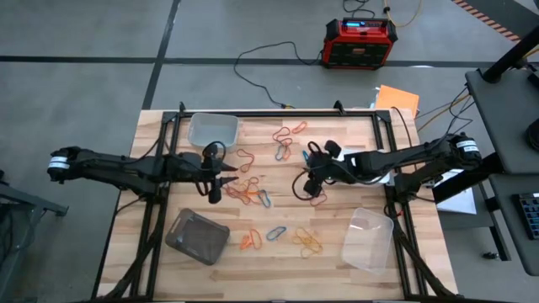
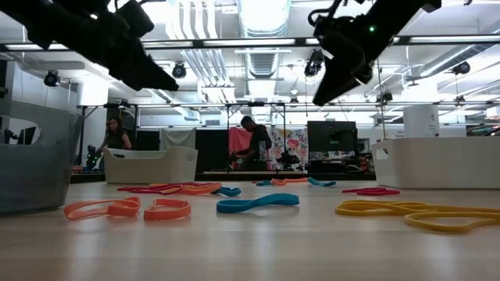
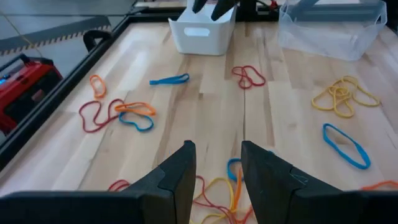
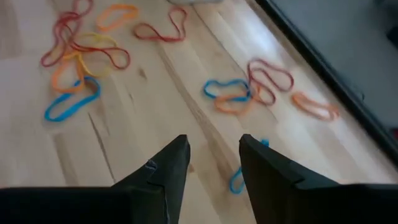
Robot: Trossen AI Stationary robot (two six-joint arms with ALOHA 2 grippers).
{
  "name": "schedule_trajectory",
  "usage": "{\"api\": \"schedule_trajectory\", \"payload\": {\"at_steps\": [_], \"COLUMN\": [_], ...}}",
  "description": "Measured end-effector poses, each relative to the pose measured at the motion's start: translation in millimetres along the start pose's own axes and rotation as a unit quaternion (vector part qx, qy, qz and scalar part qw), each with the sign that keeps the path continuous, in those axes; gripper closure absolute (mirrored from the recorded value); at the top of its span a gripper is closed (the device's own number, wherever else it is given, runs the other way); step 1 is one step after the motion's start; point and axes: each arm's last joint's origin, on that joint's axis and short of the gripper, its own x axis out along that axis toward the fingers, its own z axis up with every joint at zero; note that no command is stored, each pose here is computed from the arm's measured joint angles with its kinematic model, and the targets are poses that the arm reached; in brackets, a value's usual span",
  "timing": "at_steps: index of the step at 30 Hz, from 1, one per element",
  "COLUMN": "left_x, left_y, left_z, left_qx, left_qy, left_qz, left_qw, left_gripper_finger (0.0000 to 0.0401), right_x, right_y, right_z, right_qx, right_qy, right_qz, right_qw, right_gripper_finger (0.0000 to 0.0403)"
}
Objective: Sort rubber bands into baskets
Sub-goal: Put the orange rubber band into the black bin
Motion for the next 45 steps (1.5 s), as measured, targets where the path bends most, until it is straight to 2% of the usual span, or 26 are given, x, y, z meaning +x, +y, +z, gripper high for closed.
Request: {"api": "schedule_trajectory", "payload": {"at_steps": [3, 6, 11, 14, 19, 26, 34, 45], "left_x": [-1.8, -3.1, -4.1, -6.9, -11.0, 14.2, 53.1, 69.0], "left_y": [0.2, 0.4, 0.5, 0.6, -1.1, -7.2, -12.9, -15.7], "left_z": [6.1, 11.1, 13.7, 15.3, 15.5, 35.0, 18.8, -10.1], "left_qx": [0.002, 0.019, 0.046, 0.036, 0.006, 0.032, 0.046, -0.014], "left_qy": [0.003, 0.001, 0.003, 0.033, 0.116, 0.151, 0.194, 0.221], "left_qz": [0.000, 0.000, 0.000, -0.007, -0.043, -0.087, -0.090, -0.077], "left_qw": [1.000, 1.000, 0.999, 0.999, 0.992, 0.984, 0.976, 0.972], "left_gripper_finger": [0.0288, 0.0288, 0.0288, 0.0288, 0.0291, 0.0312, 0.0317, 0.0317], "right_x": [-2.5, -8.5, -14.1, -17.6, -18.6, -11.9, 0.9, -5.4], "right_y": [-1.8, -3.9, -7.8, -10.0, -13.1, -11.6, -4.2, -12.1], "right_z": [-13.7, -23.6, -26.3, -23.0, -14.5, -3.6, 2.3, -13.5], "right_qx": [0.041, 0.092, 0.091, 0.073, 0.042, 0.000, -0.037, -0.051], "right_qy": [0.092, 0.183, 0.224, 0.232, 0.205, 0.121, 0.019, 0.010], "right_qz": [0.041, 0.061, 0.049, 0.050, 0.037, 0.025, 0.057, 0.060], "right_qw": [0.994, 0.977, 0.969, 0.969, 0.977, 0.992, 0.997, 0.997], "right_gripper_finger": [0.0292, 0.0326, 0.0385, 0.0391, 0.0392, 0.0393, 0.0394, 0.0394]}}
